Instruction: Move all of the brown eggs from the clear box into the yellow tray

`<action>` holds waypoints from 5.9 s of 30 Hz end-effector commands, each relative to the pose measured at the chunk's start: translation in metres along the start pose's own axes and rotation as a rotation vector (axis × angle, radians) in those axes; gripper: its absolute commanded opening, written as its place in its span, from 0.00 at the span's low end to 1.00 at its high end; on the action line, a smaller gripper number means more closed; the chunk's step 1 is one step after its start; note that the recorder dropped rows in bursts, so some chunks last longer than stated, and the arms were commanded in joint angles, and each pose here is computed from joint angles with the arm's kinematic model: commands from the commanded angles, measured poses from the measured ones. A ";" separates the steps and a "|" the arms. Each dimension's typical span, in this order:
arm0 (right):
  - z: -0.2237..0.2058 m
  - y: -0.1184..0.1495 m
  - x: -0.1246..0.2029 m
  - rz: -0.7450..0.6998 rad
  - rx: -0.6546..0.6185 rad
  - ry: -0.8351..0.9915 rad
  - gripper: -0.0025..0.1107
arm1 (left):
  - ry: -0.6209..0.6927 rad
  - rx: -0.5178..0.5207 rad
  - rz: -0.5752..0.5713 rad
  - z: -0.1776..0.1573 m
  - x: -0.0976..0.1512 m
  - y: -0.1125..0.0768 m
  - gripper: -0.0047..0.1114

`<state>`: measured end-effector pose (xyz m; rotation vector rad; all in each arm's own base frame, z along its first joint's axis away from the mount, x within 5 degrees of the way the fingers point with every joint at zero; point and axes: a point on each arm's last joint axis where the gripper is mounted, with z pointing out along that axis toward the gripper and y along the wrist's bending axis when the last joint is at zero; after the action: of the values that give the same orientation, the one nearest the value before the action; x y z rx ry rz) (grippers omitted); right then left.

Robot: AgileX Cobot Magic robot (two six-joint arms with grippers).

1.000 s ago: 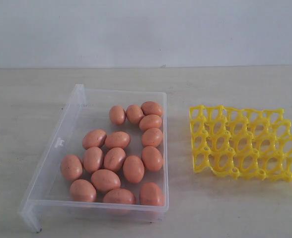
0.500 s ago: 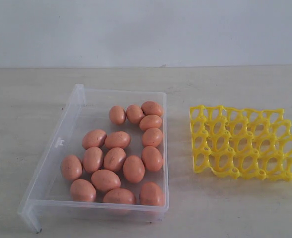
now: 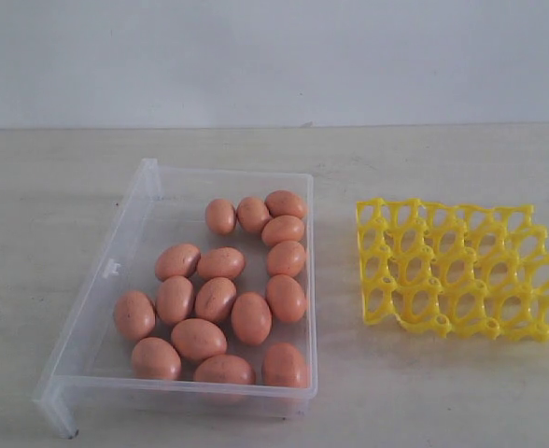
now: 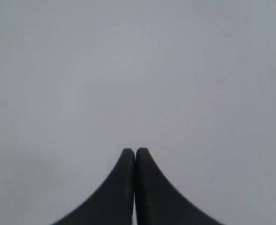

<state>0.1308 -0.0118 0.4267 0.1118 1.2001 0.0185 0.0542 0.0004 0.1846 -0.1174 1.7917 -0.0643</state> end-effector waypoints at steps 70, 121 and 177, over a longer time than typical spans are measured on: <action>0.076 0.325 0.346 -0.948 -1.370 1.052 0.57 | -0.008 0.004 -0.002 0.000 -0.001 0.000 0.00; 0.099 0.306 0.351 -0.596 -1.152 1.249 0.02 | -0.008 0.004 -0.002 0.000 -0.001 0.000 0.00; 0.127 0.031 0.352 0.389 -0.862 1.021 0.02 | -0.008 0.004 -0.002 0.000 -0.001 0.000 0.00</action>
<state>0.3755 0.0306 0.1506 -0.4435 2.0288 1.1071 0.0542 0.0004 0.1846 -0.1174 1.7917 -0.0643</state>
